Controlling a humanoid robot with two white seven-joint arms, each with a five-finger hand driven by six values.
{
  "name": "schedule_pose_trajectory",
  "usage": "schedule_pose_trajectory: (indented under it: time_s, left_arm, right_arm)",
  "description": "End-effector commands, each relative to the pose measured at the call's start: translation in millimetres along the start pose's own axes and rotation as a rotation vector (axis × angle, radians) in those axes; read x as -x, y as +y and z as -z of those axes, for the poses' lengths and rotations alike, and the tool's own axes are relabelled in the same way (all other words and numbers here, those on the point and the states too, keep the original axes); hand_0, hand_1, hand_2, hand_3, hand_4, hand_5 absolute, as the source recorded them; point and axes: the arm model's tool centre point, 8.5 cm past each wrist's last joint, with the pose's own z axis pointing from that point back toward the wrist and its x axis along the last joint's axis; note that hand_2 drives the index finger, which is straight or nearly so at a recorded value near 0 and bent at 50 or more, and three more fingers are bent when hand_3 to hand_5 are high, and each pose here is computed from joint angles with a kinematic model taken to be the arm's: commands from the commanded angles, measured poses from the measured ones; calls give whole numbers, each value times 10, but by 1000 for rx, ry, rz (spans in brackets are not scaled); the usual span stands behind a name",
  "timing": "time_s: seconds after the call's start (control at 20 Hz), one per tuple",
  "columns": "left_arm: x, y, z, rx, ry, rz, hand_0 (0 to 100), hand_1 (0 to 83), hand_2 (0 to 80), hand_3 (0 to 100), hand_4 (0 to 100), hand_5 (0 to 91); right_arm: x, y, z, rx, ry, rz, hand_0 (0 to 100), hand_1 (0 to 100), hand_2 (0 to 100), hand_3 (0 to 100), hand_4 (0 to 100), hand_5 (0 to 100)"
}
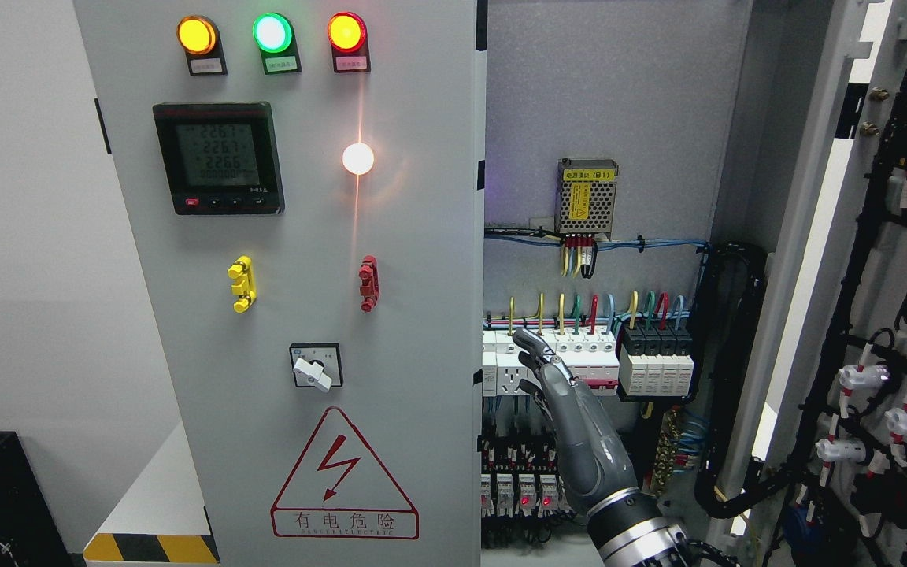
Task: Open door with both hands
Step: 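Raise the right hand to the inner edge of the closed door, then hook the right fingers behind the closed door's inner edge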
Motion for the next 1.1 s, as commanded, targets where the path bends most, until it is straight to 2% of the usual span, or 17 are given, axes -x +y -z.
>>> schedule_pose_trajectory:
  time_s: [0.0,0.75,1.05]
  left_arm:
    - [0,-3,-1,1,0,0,0,0,0,0,0,0]
    - [0,-3,-1,1,0,0,0,0,0,0,0,0]
    - [0,-3,-1,1,0,0,0,0,0,0,0,0]
  right_arm:
    - [186,-128,240,5,74,-5,191,0,0,0,0,0]
    - [109,-270,480,-6,76,29,191,0,0,0,0,0]
    - [126,-261,540,-62,86,29,191,0,0,0,0,0]
